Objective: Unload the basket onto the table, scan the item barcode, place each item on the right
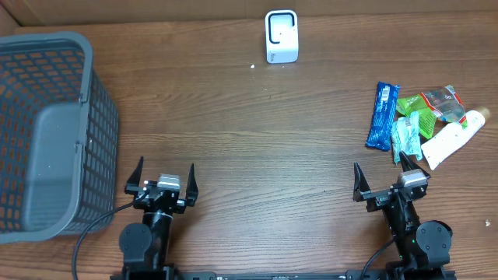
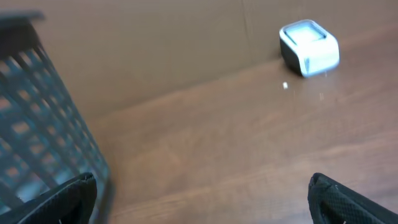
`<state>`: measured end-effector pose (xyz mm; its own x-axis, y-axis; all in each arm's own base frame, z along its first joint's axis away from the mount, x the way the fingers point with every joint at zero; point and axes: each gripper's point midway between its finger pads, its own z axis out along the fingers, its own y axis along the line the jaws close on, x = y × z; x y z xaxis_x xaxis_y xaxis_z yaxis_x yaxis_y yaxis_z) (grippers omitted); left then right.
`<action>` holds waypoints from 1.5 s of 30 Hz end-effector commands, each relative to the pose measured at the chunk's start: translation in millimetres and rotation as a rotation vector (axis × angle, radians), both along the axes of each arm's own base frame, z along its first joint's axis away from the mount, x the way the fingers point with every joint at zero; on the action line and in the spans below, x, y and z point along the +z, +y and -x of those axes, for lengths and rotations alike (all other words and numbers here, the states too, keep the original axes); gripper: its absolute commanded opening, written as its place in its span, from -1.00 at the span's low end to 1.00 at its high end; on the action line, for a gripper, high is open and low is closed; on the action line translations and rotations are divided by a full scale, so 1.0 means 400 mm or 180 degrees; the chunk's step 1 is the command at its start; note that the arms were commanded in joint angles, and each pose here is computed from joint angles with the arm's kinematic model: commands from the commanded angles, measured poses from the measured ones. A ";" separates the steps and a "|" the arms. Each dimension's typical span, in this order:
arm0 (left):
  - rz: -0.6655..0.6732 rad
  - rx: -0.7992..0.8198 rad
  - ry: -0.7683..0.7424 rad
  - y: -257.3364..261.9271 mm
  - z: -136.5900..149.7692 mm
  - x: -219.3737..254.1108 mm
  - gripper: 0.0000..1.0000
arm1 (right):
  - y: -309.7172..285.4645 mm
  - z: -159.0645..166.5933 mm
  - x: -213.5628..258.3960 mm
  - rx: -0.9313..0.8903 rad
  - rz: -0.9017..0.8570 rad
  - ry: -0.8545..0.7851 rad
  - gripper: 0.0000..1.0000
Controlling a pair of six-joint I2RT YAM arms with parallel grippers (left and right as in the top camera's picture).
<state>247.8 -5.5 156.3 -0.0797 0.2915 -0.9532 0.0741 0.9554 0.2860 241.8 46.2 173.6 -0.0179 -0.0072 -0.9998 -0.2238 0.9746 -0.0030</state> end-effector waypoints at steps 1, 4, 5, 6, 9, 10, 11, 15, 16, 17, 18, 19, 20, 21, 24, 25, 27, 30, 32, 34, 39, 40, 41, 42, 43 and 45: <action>0.0079 -0.0042 -0.0083 -0.006 0.005 0.003 1.00 | 0.000 0.000 -0.004 0.0004 0.0000 -0.0017 1.00; 0.0109 -0.0038 -0.0094 -0.006 0.005 0.005 0.99 | 0.000 0.000 -0.004 0.0004 0.0000 -0.0017 1.00; 0.0108 -0.0030 -0.0095 -0.005 0.005 0.005 0.99 | 0.000 0.000 -0.004 0.0004 0.0000 -0.0017 1.00; 0.0108 -0.0029 -0.0094 -0.005 0.005 0.005 0.99 | 0.000 0.000 -0.004 0.0004 0.0000 -0.0017 1.00; 0.0108 -0.0027 -0.0090 -0.004 0.005 0.005 0.99 | 0.000 0.000 -0.004 0.0004 0.0000 -0.0017 1.00; 0.0108 -0.0027 -0.0088 -0.004 0.005 0.004 0.99 | 0.000 0.000 -0.004 0.0004 0.0000 -0.0017 1.00; 0.0108 -0.0027 -0.0089 -0.004 0.005 0.004 0.99 | 0.000 0.000 -0.004 0.0004 0.0000 -0.0017 1.00; 0.0108 -0.0027 -0.0088 -0.004 0.005 0.004 0.99 | 0.000 0.000 -0.004 0.0004 0.0000 -0.0017 1.00; 0.0108 -0.0027 -0.0087 -0.004 0.005 0.004 0.99 | 0.000 0.000 -0.004 0.0004 0.0000 -0.0017 1.00; 0.0108 -0.0027 -0.0088 -0.004 0.005 0.004 0.99 | 0.000 0.000 -0.004 0.0004 0.0000 -0.0017 1.00; 0.0108 -0.0027 -0.0088 -0.004 0.005 0.004 0.99 | 0.000 0.000 -0.004 0.0004 0.0000 -0.0016 1.00; 0.0108 -0.0027 -0.0088 -0.004 0.005 0.004 0.99 | 0.000 0.000 -0.004 0.0004 0.0000 -0.0017 1.00; 0.0108 -0.0027 -0.0088 -0.004 0.005 0.004 0.99 | 0.000 0.000 -0.004 0.0004 0.0000 -0.0017 1.00; 0.0108 -0.0027 -0.0088 -0.004 0.005 0.004 0.99 | 0.000 0.000 -0.004 0.0004 0.0000 -0.0017 1.00; 0.0108 -0.0027 -0.0087 -0.004 0.005 0.004 0.99 | 0.000 0.000 -0.004 0.0004 0.0000 -0.0017 1.00; 0.0108 -0.0027 -0.0087 -0.004 0.005 0.004 1.00 | 0.000 0.000 -0.004 0.0004 0.0000 -0.0017 1.00; 0.0108 -0.0027 -0.0088 -0.004 0.005 0.004 0.99 | 0.000 0.000 -0.004 0.0004 0.0000 -0.0017 1.00; 0.0108 -0.0027 -0.0088 -0.004 0.005 0.004 0.99 | 0.000 0.000 -0.004 0.0004 0.0000 -0.0017 1.00; 0.0108 -0.0027 -0.0088 -0.004 0.005 0.004 0.99 | 0.000 0.000 -0.004 0.0004 0.0000 -0.0017 1.00; 0.0108 -0.0027 -0.0087 -0.004 0.005 0.004 0.99 | 0.000 0.000 -0.004 0.0004 0.0000 -0.0017 1.00; 0.0108 -0.0027 -0.0088 -0.004 0.005 0.004 1.00 | 0.000 0.000 -0.004 0.0004 0.0000 -0.0017 1.00; 0.0108 -0.0027 -0.0088 -0.004 0.005 0.004 0.99 | 0.000 0.000 -0.004 0.0004 0.0000 -0.0017 1.00; 0.0108 -0.0027 -0.0088 -0.004 0.005 0.004 0.99 | 0.000 0.000 -0.004 0.0004 0.0000 -0.0017 1.00; 0.0108 -0.0027 -0.0088 -0.004 0.005 0.004 1.00 | 0.000 0.000 -0.004 0.0004 0.0000 -0.0017 1.00; 0.0108 -0.0027 -0.0088 -0.004 0.005 0.004 0.99 | 0.000 0.000 -0.004 0.0004 0.0000 -0.0017 1.00; 0.0108 -0.0027 -0.0088 -0.004 0.005 0.004 0.99 | 0.000 0.000 -0.004 0.0004 0.0000 -0.0017 1.00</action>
